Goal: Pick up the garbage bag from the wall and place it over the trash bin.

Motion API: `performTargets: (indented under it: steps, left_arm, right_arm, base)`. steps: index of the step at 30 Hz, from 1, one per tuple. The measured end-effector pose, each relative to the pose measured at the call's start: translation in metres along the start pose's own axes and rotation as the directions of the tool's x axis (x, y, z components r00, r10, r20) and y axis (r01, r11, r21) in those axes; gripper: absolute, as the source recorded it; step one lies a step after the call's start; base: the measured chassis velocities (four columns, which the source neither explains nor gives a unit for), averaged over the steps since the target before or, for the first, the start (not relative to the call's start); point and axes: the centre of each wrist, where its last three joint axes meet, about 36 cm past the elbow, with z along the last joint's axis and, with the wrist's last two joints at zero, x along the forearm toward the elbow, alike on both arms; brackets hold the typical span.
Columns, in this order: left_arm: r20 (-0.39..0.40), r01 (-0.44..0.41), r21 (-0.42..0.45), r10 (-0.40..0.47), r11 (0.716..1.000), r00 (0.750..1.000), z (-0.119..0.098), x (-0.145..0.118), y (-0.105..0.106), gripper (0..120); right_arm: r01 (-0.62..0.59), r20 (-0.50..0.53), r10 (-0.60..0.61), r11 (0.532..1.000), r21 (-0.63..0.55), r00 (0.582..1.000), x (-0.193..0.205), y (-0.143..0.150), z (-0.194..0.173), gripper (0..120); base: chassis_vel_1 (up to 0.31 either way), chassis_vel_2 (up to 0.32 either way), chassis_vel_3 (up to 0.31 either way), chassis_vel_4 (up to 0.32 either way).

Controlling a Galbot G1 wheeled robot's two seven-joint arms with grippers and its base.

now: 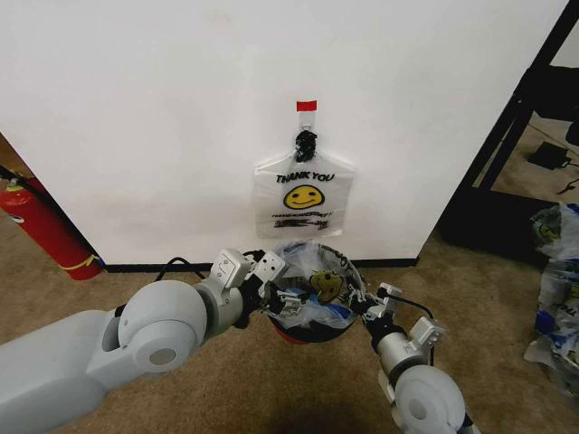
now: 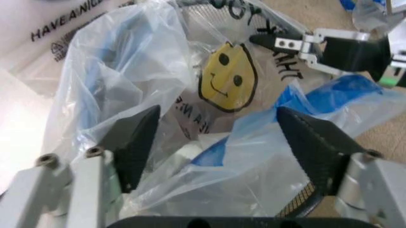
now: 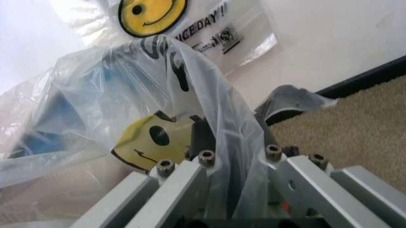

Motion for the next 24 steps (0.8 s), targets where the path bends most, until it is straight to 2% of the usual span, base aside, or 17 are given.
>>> performTargets:
  steps: [3, 5, 15, 19, 24]
  left_arm:
    - [-0.011, -0.013, -0.005, 0.013, 1.0, 1.0, 0.0037, 0.0023, -0.002, 56]
    - [-0.015, -0.016, -0.007, 0.016, 1.0, 1.0, 0.0049, 0.0046, -0.0027, 51]
    - [-0.02, -0.021, -0.013, 0.021, 1.0, 1.0, 0.0037, 0.001, -0.0015, 52]
    - [-0.024, -0.019, -0.011, 0.019, 1.0, 1.0, 0.0045, -0.0013, -0.001, 43]
    - [-0.026, -0.008, -0.014, 0.008, 1.0, 1.0, 0.0065, -0.0016, -0.002, 22]
  right_arm:
    - [-0.01, -0.003, 0.01, 1.0, 0.006, 1.0, -0.0018, -0.0016, -0.0012, 1]
    - [-0.015, -0.004, 0.015, 1.0, 0.008, 1.0, -0.0024, -0.0026, -0.0011, 1]
    - [-0.012, -0.002, 0.012, 1.0, 0.008, 1.0, -0.0026, 0.0003, -0.0029, 1]
    - [-0.012, -0.003, 0.012, 1.0, 0.007, 1.0, -0.0009, 0.0005, -0.0028, 1]
    - [-0.013, -0.004, 0.013, 1.0, 0.006, 1.0, -0.0003, 0.0002, -0.0023, 1]
  base:
    - [0.0, 0.0, 0.0, 0.0]
    - [0.0, 0.0, 0.0, 0.0]
    - [0.0, 0.0, 0.0, 0.0]
    - [0.0, 0.0, 0.0, 0.0]
    - [0.0, 0.0, 0.0, 0.0]
